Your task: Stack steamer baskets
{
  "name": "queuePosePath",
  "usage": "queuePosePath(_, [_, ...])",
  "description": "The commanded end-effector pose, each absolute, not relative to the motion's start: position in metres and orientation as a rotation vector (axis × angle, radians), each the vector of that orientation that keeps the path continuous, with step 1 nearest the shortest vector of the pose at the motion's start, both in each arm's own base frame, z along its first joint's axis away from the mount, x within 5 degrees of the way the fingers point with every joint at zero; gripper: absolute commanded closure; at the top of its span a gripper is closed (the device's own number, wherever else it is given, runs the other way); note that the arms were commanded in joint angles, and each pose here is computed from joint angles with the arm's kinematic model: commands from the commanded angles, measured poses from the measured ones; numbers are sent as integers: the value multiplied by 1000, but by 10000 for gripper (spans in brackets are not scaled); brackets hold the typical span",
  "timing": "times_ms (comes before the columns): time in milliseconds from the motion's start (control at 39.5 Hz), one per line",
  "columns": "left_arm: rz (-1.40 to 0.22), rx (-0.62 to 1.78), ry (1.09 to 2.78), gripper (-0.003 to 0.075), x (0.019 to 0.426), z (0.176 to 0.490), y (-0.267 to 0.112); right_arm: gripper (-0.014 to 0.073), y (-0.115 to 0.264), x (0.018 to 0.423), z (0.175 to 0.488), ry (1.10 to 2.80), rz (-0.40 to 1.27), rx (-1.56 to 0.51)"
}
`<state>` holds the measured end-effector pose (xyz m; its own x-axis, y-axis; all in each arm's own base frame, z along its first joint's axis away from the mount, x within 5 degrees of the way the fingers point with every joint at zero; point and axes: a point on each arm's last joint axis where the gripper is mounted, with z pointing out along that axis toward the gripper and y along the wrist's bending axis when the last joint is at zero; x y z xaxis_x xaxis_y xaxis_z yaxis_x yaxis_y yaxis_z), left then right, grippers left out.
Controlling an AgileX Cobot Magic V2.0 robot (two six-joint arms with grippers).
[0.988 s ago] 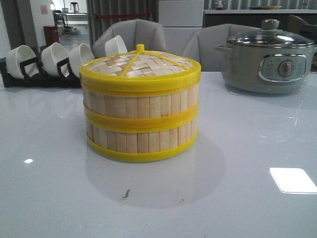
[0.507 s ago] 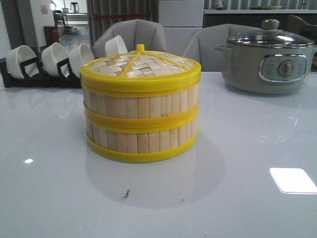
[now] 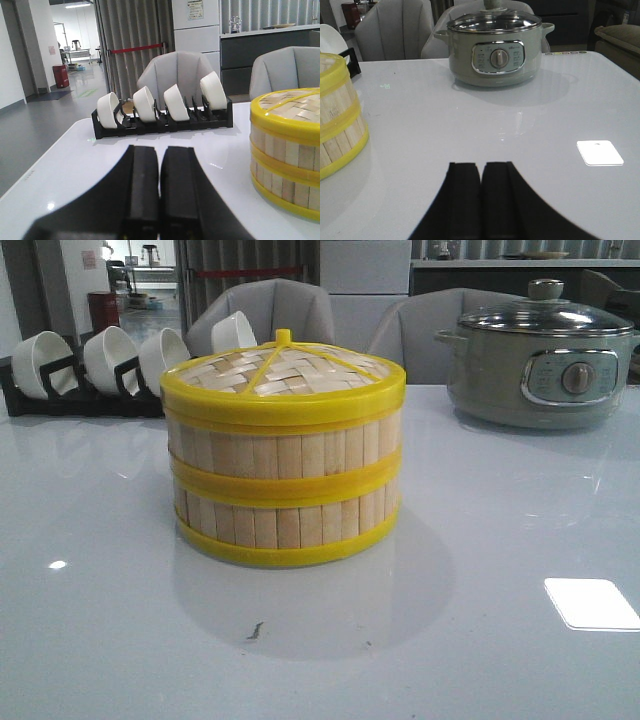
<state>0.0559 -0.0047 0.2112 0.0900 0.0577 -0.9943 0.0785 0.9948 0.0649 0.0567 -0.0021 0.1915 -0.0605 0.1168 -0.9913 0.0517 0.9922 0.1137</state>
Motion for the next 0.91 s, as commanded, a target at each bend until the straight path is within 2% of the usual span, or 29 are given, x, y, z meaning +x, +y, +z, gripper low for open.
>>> queuePosePath(0, [-26,108,1387,635,54,219,-5,529,-3,54,207,1499,37,115])
queuePosePath(886, [-26,108,1387,635,54,219,-5,529,-3,54,205,1521,38,116])
